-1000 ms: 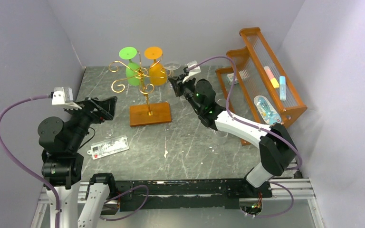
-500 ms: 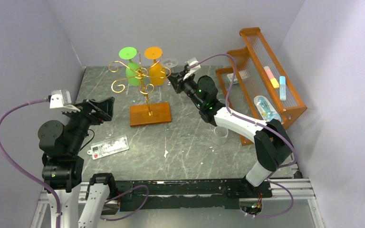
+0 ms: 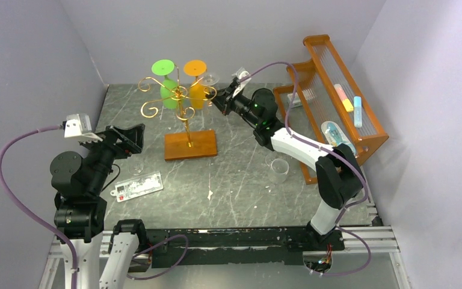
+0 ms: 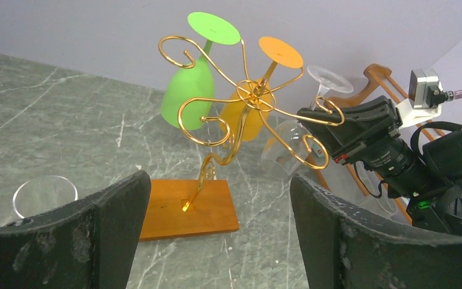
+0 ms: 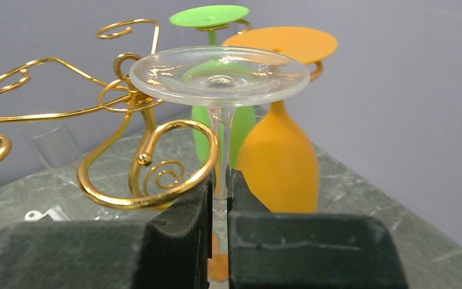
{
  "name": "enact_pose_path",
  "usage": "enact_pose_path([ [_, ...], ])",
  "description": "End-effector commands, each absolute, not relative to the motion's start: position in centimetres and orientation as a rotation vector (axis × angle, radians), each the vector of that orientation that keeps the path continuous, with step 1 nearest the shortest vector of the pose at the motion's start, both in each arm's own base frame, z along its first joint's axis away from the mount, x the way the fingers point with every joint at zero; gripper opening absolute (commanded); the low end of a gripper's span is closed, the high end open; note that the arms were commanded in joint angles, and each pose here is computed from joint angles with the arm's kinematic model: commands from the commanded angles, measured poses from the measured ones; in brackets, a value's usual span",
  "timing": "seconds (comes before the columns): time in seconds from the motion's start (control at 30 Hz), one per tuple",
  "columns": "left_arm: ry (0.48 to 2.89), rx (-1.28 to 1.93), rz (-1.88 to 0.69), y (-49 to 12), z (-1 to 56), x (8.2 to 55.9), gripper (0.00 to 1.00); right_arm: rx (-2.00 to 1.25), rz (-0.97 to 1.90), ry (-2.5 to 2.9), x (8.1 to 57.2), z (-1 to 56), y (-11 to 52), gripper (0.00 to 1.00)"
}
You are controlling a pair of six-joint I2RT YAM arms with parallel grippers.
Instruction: Place the wine glass upside down on the wine glass rack
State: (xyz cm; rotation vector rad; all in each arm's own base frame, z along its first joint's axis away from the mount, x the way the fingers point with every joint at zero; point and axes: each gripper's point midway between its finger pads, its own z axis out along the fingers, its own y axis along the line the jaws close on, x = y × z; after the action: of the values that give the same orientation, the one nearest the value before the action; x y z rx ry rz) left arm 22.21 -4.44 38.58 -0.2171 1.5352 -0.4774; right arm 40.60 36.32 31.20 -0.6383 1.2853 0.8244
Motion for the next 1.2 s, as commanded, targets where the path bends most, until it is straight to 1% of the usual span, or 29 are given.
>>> enact_pose_path([
  [0.0, 1.562, -0.222, -0.466, -4.3, 37.6, 22.6, 0.89, -0.755, 0.928, 1.17, 38.9, 33.7, 38.2, 0.0],
  [0.3, 1.577, -0.227, -0.47, -4.4, 37.0, 22.9, 0.9, -0.804, 0.945, 1.186, 38.9, 32.8, 39.0, 0.0],
  [0.6, 1.593, -0.238, -0.462, -4.2, 36.5, 23.1, 0.9, -0.875, 0.989, 1.128, 36.5, 32.9, 38.8, 0.0],
  [1.17, 1.604, -0.24, -0.466, -4.3, 35.9, 23.2, 0.9, -0.79, 0.943, 1.079, 35.0, 34.3, 36.3, 0.0],
])
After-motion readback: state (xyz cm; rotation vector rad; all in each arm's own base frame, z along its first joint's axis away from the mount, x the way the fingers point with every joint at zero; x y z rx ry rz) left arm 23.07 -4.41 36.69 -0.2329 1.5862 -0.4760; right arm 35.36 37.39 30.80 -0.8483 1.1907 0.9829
